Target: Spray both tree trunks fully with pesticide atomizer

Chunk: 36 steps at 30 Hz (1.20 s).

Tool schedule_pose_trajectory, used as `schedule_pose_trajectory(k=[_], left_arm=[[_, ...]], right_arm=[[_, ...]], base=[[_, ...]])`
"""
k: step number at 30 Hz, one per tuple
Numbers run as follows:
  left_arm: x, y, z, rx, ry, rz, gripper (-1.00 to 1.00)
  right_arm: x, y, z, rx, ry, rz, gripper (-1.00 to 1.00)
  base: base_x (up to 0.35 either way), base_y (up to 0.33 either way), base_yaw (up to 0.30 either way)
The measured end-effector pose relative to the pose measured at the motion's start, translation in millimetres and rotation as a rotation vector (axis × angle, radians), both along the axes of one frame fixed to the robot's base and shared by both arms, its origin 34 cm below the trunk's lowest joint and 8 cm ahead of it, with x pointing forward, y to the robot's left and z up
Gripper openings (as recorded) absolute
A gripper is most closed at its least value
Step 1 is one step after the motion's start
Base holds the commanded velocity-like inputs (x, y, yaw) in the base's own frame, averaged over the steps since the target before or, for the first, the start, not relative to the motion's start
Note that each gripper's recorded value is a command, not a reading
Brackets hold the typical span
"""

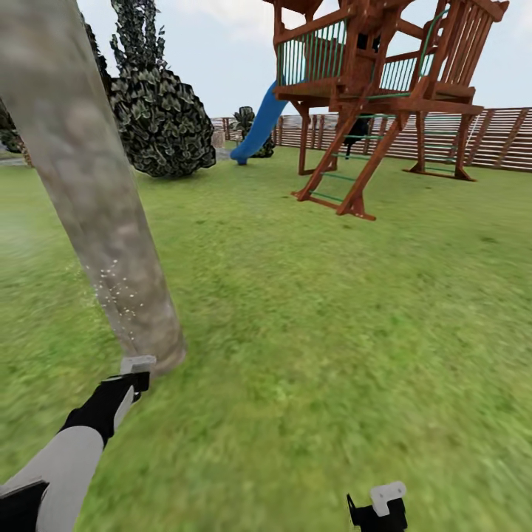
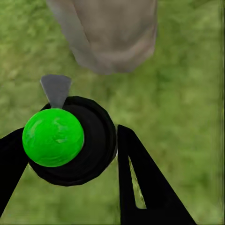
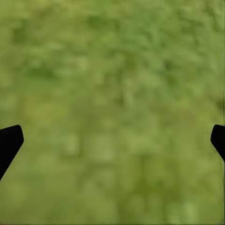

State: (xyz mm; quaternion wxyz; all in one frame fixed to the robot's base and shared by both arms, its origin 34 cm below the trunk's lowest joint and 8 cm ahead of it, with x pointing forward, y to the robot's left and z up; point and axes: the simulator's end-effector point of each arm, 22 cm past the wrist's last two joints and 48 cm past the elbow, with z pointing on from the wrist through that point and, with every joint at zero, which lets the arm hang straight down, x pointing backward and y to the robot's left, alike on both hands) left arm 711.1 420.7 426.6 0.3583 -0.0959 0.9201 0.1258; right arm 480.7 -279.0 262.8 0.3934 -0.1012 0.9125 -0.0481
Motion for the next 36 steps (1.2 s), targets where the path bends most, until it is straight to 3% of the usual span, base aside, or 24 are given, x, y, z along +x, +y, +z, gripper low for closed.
schedule_pose_trajectory(k=[6, 12, 28, 36], left_arm=[[0, 0, 0, 0.001, -0.001, 0.001, -1.0], [-4, 11, 2, 0.038, 0.004, 0.035, -1.0], [-6, 16, 1, 0.049, 0.013, 0.046, -1.0], [-6, 15, 1, 0.047, 0.013, 0.046, -1.0]], right_arm=[[0, -1, 0, -0.002, 0.001, -0.001, 1.0], [0, 0, 0, -0.001, 0.0, -0.001, 1.0], [0, 0, 0, -0.001, 0.001, -0.001, 1.0], [0, 0, 0, 0.0, 0.001, 0.0, 1.0]], base=[[0.145, -0.239, 0.002], [0.102, -0.259, 0.025], [0.167, -0.24, 0.269], [0.061, -0.042, 0.277]])
